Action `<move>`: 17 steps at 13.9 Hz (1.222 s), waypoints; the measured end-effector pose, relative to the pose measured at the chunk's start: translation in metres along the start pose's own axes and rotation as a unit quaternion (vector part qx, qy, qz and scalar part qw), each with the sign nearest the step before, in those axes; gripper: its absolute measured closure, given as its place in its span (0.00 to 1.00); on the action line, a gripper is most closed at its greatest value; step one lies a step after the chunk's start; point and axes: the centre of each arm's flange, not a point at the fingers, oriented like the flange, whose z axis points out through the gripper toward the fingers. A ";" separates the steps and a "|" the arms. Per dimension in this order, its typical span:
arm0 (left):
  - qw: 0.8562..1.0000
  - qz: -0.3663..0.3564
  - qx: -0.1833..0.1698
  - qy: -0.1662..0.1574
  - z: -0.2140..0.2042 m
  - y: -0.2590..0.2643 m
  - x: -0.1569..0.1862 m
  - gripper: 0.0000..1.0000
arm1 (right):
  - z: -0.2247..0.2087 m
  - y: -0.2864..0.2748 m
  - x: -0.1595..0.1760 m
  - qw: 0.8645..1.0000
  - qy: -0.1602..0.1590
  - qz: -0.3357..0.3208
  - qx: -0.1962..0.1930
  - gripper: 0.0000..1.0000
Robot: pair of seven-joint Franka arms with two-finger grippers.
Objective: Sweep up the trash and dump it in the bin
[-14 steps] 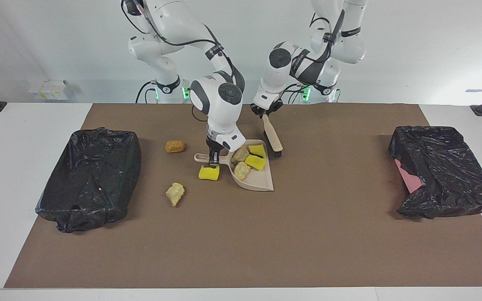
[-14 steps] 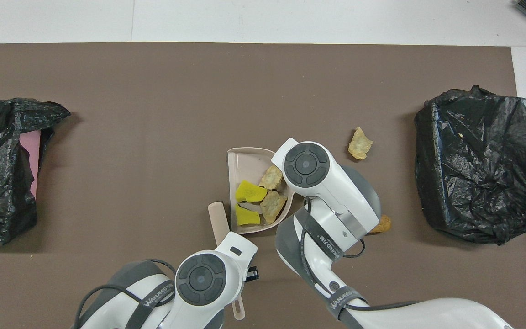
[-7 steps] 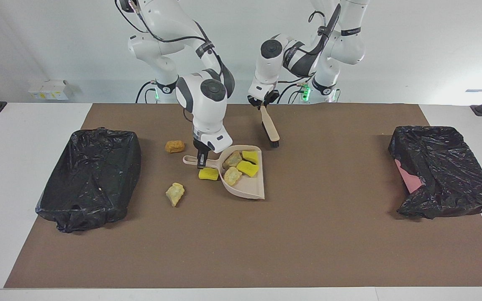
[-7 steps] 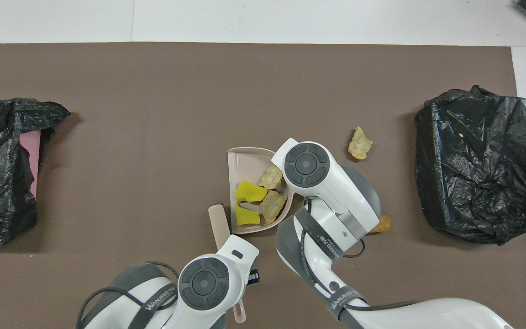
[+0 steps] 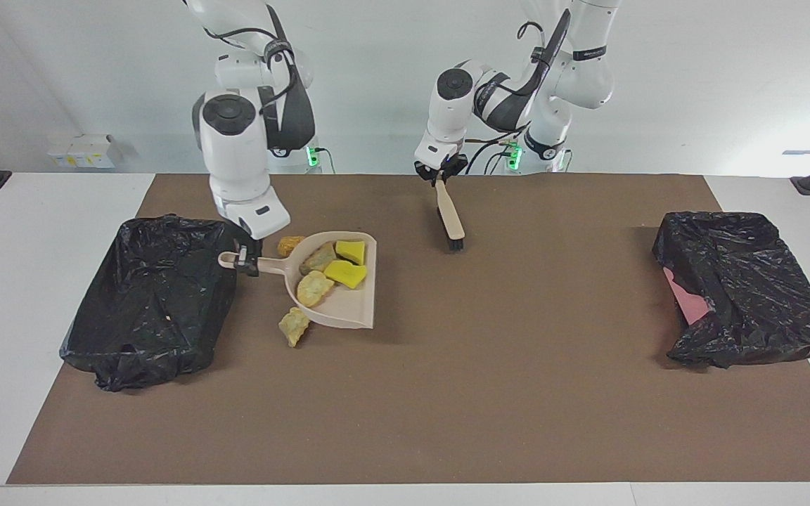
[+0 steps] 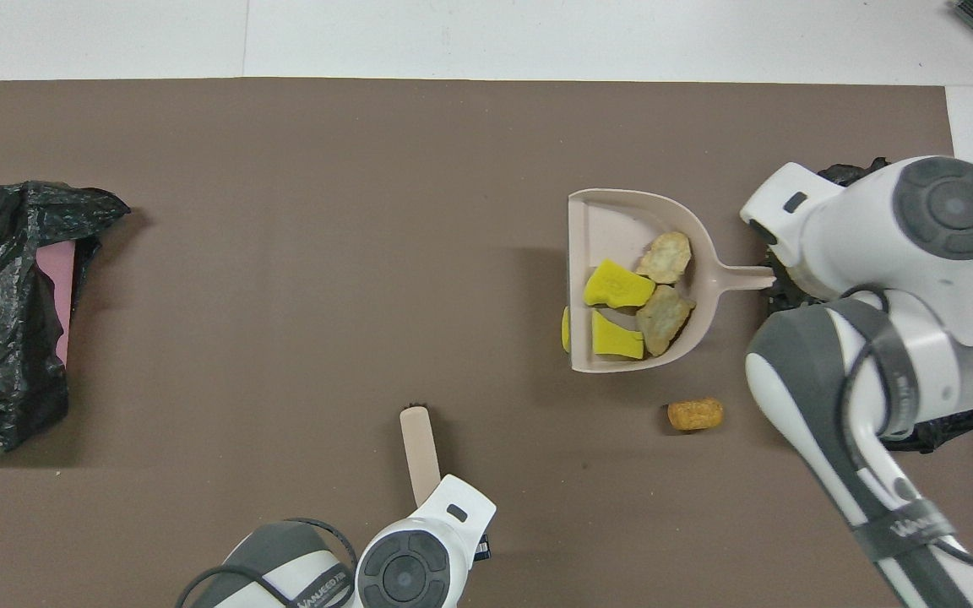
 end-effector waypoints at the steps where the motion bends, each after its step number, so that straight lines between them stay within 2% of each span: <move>1: 1.000 0.001 0.001 -0.002 0.005 0.001 0.002 0.74 | -0.005 -0.002 -0.028 1.000 0.004 -0.001 0.003 0.69; 2: 1.000 0.003 0.001 -0.003 0.008 0.002 0.003 0.74 | -0.010 -0.005 -0.056 1.000 0.004 0.005 0.005 0.69; 3: 1.000 0.004 0.001 -0.003 0.009 0.003 0.004 0.66 | -0.015 -0.009 -0.085 1.000 0.003 0.014 0.005 0.69; 6: 1.000 0.006 -0.010 0.002 -0.003 0.009 0.006 0.34 | -0.015 -0.021 -0.177 1.000 -0.004 0.015 -0.006 0.69; 7: 1.000 0.006 -0.010 0.000 -0.009 0.011 0.008 0.21 | -0.012 -0.025 -0.204 1.000 -0.007 0.011 -0.014 0.69; 9: 1.000 -0.001 -0.009 -0.008 -0.026 0.012 0.015 0.01 | -0.009 -0.034 -0.250 0.999 -0.017 0.008 -0.030 0.69; 11: 0.999 -0.029 -0.013 -0.015 -0.054 0.003 0.040 0.00 | -0.008 -0.039 -0.275 0.999 -0.036 0.007 -0.039 0.69; 13: 0.997 -0.067 -0.021 -0.021 -0.081 -0.019 0.075 0.00 | -0.008 -0.038 -0.279 0.996 -0.077 0.006 -0.038 0.69; 15: 0.996 -0.080 -0.028 -0.026 -0.105 -0.040 0.104 0.00 | -0.009 -0.034 -0.270 0.991 -0.125 0.018 -0.031 0.69; 17: 0.997 -0.068 -0.037 -0.027 -0.130 -0.058 0.125 0.00 | -0.010 -0.027 -0.246 0.984 -0.174 0.014 -0.023 0.69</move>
